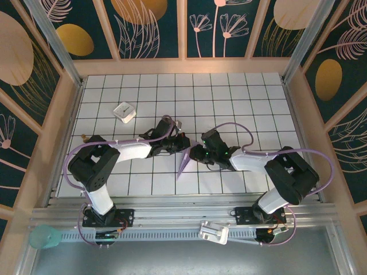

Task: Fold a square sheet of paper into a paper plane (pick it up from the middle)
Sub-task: Turn over a paper plane at the center of the table.

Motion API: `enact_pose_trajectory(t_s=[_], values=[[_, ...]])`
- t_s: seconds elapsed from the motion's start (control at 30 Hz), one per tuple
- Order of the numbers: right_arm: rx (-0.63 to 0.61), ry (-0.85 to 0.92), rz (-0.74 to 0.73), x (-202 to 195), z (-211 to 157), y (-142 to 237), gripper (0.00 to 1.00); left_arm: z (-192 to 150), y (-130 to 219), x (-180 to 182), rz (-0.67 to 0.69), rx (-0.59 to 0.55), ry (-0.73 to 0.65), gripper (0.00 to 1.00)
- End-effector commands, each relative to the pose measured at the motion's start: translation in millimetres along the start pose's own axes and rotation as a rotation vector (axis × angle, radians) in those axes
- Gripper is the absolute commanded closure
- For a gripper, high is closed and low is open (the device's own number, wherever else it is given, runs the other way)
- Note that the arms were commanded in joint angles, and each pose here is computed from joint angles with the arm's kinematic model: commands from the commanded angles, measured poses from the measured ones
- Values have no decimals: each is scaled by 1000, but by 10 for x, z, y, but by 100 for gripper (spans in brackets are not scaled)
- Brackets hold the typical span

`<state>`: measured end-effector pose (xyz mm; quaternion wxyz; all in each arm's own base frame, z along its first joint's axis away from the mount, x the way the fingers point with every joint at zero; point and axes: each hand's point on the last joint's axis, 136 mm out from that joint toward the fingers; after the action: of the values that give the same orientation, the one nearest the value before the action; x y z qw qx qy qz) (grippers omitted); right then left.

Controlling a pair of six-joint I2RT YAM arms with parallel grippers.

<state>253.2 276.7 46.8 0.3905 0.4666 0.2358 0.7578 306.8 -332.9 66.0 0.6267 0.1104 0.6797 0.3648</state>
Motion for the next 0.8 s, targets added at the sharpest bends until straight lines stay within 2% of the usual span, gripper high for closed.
enact_pose_trajectory(t_s=[0.0, 0.13, 0.23, 0.37, 0.4, 0.57, 0.77], values=[[-2, -9, -53, -87, 20, -4, 83, -6, 36, -72, -22, -8, -2, 100], [5, -9, -65, -149, 5, 0, 92, 6, 54, -93, -24, -13, -12, 100], [6, -4, -64, -165, 8, 9, 99, 8, 79, -127, -30, -16, -22, 90], [7, 2, -56, -176, 1, 16, 100, 24, 108, -133, -26, -26, -39, 77], [11, 1, -55, -188, -11, 16, 100, 39, 195, -231, -51, -39, -57, 73], [12, 1, -45, -208, -17, 28, 100, 107, 408, -286, -60, -94, -111, 56], [11, -1, -38, -244, -16, 33, 100, -6, 607, -79, -59, -118, -116, 46]])
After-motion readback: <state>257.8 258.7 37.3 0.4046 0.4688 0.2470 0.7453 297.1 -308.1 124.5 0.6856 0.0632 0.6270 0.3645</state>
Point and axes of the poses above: each hand's point on the last joint's axis, 136 mm out from that joint toward the fingers, its own y axis back along the fingers, its own x axis along the line the jaws close on, z = x × y, and after that the axes turned 14 degrees about y, right-handed
